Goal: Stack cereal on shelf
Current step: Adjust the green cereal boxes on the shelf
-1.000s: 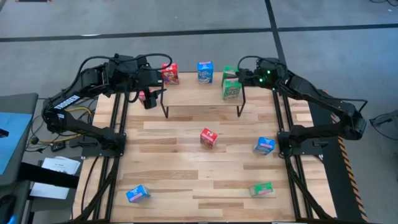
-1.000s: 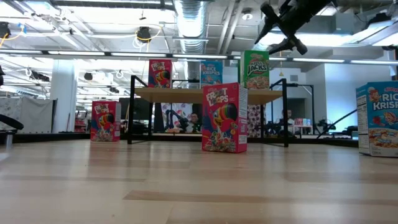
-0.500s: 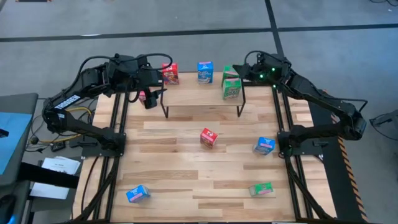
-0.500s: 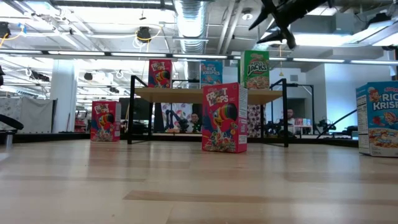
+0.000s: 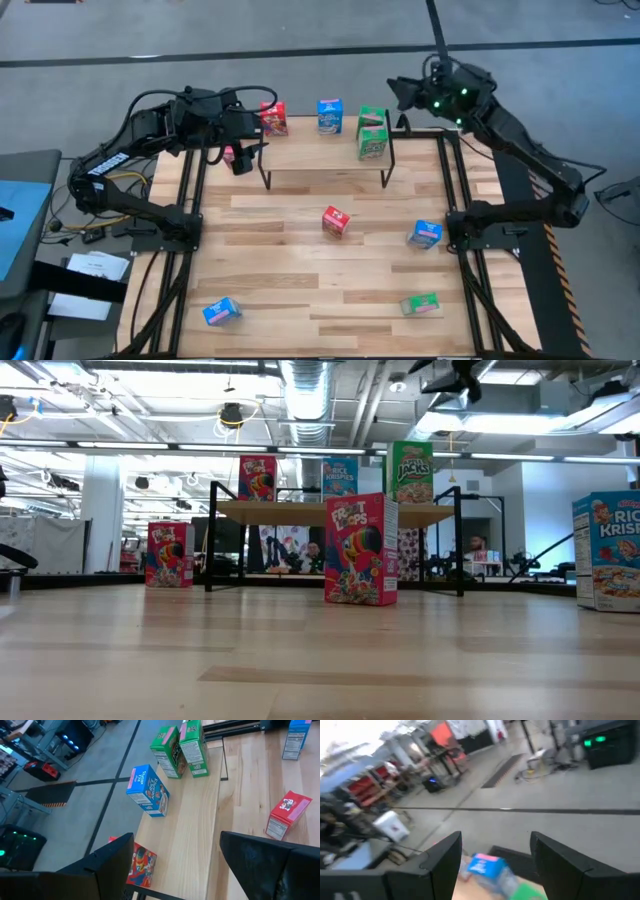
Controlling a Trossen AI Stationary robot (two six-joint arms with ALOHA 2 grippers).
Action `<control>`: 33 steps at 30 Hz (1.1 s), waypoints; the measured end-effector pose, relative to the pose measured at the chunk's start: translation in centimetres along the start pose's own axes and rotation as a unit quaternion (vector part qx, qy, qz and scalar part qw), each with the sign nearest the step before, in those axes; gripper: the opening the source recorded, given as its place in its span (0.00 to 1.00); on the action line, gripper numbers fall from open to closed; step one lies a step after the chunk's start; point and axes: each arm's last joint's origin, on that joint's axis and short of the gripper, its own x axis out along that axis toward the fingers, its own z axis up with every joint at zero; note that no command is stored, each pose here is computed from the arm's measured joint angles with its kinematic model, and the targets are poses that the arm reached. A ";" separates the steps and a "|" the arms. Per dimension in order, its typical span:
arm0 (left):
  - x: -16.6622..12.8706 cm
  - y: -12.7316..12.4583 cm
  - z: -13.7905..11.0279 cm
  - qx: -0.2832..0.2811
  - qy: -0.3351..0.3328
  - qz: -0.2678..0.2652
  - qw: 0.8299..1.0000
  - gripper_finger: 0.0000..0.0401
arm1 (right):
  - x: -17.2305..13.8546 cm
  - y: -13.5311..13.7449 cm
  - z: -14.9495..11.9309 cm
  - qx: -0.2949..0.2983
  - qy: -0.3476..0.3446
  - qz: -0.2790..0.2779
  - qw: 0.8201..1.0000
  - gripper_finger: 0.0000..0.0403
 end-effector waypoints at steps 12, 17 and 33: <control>0.2 1.2 -0.5 -0.103 0.021 0.063 0.992 0.71 | 3.8 -2.2 1.4 0.004 0.208 -0.035 0.978 0.65; 0.3 1.4 -0.7 -0.143 0.024 0.067 0.987 0.71 | 5.0 -2.7 0.5 0.001 0.287 -0.027 0.958 0.65; 0.3 1.4 -0.7 -0.182 0.021 0.067 0.981 0.71 | 5.1 -2.5 -1.0 -0.015 0.370 0.012 0.929 0.65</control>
